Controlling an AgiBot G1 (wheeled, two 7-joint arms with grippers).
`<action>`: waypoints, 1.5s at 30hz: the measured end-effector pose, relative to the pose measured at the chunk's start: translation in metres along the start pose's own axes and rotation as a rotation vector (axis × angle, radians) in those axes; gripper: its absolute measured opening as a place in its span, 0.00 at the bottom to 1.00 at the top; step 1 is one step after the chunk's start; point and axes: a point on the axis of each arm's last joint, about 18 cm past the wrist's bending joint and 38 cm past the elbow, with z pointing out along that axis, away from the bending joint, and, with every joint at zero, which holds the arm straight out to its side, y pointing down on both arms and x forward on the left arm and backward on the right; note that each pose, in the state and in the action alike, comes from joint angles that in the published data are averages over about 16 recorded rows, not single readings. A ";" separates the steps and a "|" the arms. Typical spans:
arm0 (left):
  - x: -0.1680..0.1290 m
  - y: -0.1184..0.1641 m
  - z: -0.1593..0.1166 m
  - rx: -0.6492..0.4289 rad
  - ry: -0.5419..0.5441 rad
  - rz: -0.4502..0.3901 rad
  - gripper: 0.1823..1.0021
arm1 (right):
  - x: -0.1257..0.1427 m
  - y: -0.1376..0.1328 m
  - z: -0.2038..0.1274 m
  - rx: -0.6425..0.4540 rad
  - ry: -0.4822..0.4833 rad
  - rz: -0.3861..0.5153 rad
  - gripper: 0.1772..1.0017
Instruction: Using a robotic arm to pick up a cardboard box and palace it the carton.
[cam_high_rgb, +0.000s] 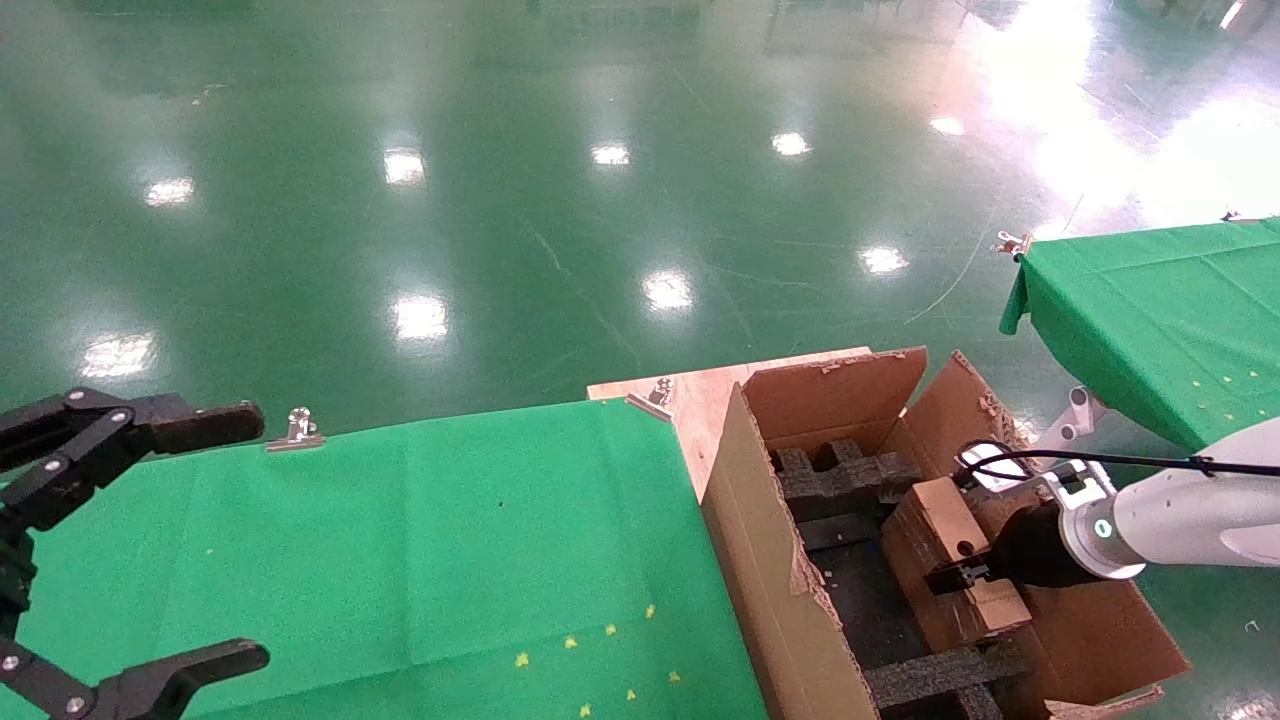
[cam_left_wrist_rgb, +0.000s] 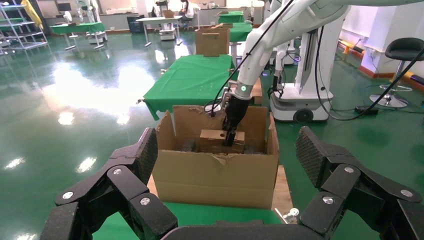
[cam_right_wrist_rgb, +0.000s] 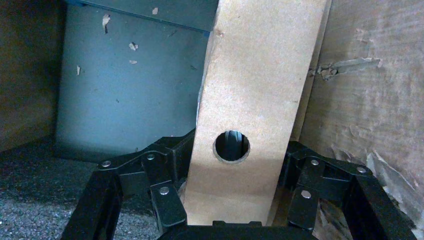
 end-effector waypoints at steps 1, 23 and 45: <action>0.000 0.000 0.000 0.000 0.000 0.000 1.00 | 0.000 0.000 0.000 0.000 0.000 0.000 0.15; 0.000 0.000 0.000 0.000 0.000 0.000 1.00 | 0.006 -0.021 -0.015 0.043 0.020 -0.029 0.51; 0.000 0.000 0.000 0.000 0.000 0.000 1.00 | 0.006 -0.108 -0.095 0.290 0.033 -0.164 0.95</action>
